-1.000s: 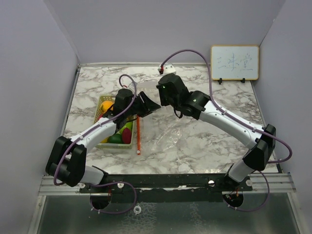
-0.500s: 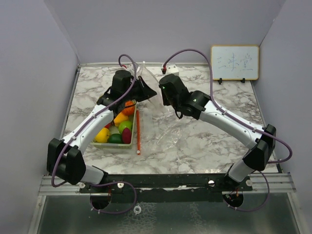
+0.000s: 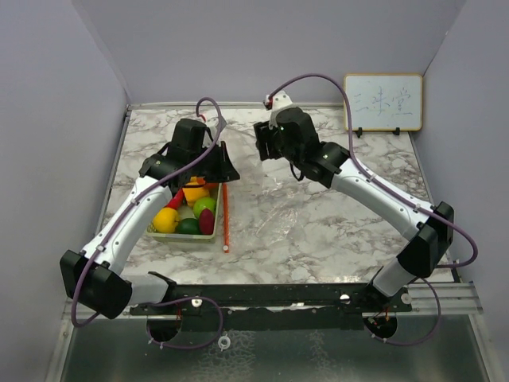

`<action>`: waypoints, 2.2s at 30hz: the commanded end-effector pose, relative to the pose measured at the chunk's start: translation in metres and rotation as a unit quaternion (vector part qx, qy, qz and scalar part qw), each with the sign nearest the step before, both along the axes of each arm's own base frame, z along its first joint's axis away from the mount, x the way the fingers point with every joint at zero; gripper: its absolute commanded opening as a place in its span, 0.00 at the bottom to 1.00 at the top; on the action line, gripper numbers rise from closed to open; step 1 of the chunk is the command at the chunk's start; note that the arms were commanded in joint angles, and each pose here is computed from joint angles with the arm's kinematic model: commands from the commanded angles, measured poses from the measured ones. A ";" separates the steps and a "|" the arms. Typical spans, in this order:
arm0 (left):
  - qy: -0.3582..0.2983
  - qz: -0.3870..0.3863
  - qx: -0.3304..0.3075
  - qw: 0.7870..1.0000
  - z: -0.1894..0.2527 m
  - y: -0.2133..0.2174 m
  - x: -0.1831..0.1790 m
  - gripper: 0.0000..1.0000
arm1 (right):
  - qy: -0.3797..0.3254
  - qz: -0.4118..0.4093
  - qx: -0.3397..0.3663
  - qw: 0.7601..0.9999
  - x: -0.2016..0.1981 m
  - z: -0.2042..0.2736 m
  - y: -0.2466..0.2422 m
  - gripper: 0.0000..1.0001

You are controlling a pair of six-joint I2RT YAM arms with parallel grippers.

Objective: Place the food in the zip-top bag and seal the zipper
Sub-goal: Open the zipper of the food storage bag at the center of the board, then pick up the bin at the center of the board.

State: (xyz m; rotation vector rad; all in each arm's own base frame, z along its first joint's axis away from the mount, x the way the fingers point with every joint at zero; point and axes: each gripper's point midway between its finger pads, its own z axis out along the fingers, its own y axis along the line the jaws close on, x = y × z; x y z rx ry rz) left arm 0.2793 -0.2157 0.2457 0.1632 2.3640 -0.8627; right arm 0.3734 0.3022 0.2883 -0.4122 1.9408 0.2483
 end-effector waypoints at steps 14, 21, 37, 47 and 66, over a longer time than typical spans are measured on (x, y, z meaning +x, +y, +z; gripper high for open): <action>-0.038 -0.061 -0.043 0.997 0.050 -0.015 -0.007 0.00 | -0.001 0.168 0.057 0.984 0.000 0.014 0.085 0.63; -0.047 -0.048 0.018 0.998 0.046 0.004 -0.007 0.00 | -0.034 0.011 -0.035 0.999 0.029 0.012 0.024 0.58; -0.049 0.101 0.266 0.958 0.021 0.105 0.009 0.00 | -0.086 0.081 -0.017 0.993 0.004 0.057 0.011 0.57; -0.093 0.157 0.282 0.942 0.041 0.121 0.025 0.00 | -0.069 0.372 0.154 0.913 -0.091 0.117 0.085 0.70; -0.189 0.410 0.379 0.808 0.156 0.240 -0.016 0.00 | 0.218 0.130 0.118 0.960 -0.036 -0.057 0.095 0.61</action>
